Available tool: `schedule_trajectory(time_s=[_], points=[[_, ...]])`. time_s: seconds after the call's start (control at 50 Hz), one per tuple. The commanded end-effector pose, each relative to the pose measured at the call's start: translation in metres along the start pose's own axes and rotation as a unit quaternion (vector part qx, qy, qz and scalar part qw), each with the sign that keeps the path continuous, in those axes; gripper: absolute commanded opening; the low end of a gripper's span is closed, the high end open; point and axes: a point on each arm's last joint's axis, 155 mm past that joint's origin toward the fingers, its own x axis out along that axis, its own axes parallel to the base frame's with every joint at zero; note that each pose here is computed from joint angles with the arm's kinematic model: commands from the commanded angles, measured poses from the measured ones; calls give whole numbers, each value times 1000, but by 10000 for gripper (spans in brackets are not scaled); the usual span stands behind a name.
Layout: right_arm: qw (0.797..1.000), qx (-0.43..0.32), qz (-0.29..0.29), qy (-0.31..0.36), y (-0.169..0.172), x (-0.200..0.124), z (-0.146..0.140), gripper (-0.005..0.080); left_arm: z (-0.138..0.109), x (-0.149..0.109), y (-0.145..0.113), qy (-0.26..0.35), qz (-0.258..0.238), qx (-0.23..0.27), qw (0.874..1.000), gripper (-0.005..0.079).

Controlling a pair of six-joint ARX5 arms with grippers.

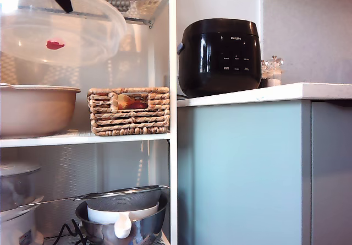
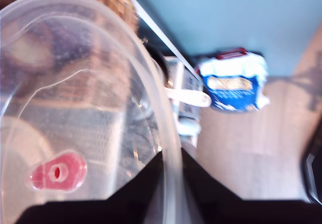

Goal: Pick up the plastic microwave lid from the shelf, then place it on the counter next to you

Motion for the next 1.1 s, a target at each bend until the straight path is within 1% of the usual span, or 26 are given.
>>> schedule_trajectory(time_s=[0.0, 0.08, 0.28, 0.42, 0.54, 0.62, 0.7, 0.76, 0.86, 0.92, 1.02, 1.08], points=[[1000, -4, 3, -9, 2, -1, 6, -12, 13, -14, -7, -23, 6, 3, 1000, -23], [1000, -4, 3, -9, 2, -1, 6, -12, 17, -18, -17, -27, -2, 2, 1000, -23], [1000, -4, 3, -9, 2, -1, 6, -12, 33, -30, -45, -46, -20, 20, 999, -23], [1000, -4, 3, -9, 2, -1, 6, -12, 50, -33, -70, -64, -43, 52, 996, -23], [1000, -4, 3, -9, 2, -1, 6, -12, 67, -36, -96, -88, -71, 78, 991, -24], [1000, -4, 3, -9, 2, -1, 6, -12, 78, -39, -109, -106, -81, 105, 985, -24], [1000, -4, 3, -9, 2, -1, 6, -12, 88, -43, -123, -128, -91, 149, 976, -24], [1000, -4, 3, -9, 2, -1, 6, -12, 97, -46, -132, -145, -99, 169, 970, -24], [1000, -3, 3, -9, 2, -1, 6, -12, 109, -47, -145, -173, -114, 208, 956, -24], [1000, -3, 3, -9, 2, -1, 6, -12, 116, -46, -152, -189, -121, 232, 947, -24], [1000, -3, 3, -9, 2, -1, 6, -12, 130, -43, -160, -219, -129, 275, 927, -24], [1000, -3, 3, -9, 2, -1, 6, -12, 138, -39, -165, -234, -133, 293, 917, -24]])
